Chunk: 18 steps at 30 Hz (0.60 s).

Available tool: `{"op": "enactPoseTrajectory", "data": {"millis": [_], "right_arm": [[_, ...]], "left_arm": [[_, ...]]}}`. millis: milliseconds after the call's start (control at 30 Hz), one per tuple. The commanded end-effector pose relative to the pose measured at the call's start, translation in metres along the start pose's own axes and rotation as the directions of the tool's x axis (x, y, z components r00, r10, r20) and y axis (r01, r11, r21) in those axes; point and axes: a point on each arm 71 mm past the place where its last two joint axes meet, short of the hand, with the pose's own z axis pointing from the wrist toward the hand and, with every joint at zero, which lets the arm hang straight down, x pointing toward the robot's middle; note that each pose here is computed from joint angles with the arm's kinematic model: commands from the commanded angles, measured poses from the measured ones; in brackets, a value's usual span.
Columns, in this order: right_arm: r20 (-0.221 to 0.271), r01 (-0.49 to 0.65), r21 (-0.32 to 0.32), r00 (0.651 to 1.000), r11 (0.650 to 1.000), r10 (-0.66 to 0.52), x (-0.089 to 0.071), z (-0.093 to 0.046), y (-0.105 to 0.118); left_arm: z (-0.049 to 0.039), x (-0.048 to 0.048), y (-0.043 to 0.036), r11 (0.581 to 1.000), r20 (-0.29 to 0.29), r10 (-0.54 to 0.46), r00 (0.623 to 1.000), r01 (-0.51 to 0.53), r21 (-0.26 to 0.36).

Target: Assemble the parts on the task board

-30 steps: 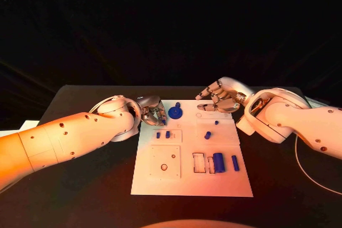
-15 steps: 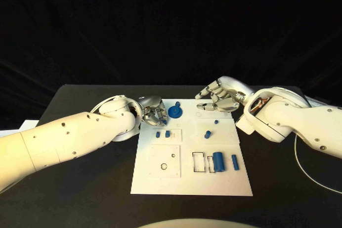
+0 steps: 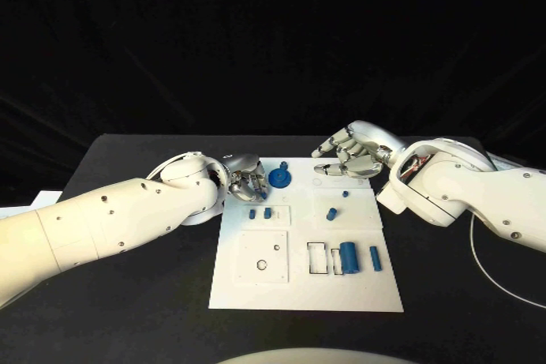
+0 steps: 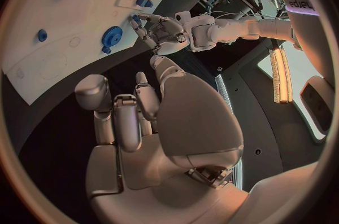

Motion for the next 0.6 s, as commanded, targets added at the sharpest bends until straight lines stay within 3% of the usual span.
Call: {"op": "enactPoseTrajectory", "data": {"millis": [33,600], "right_arm": [[-0.012,0.003,-0.009,1.000,1.000,-0.003,0.0014,0.0000,0.0010],[-0.008,0.005,-0.002,1.000,1.000,-0.005,-0.0001,-0.0003,-0.0013]], "left_arm": [[0.0006,0.0021,0.0000,1.000,-0.024,0.024,0.999,-0.024,-0.001],[0.0008,0.0013,0.0005,1.000,-0.012,0.023,1.000,-0.023,0.000]]}}
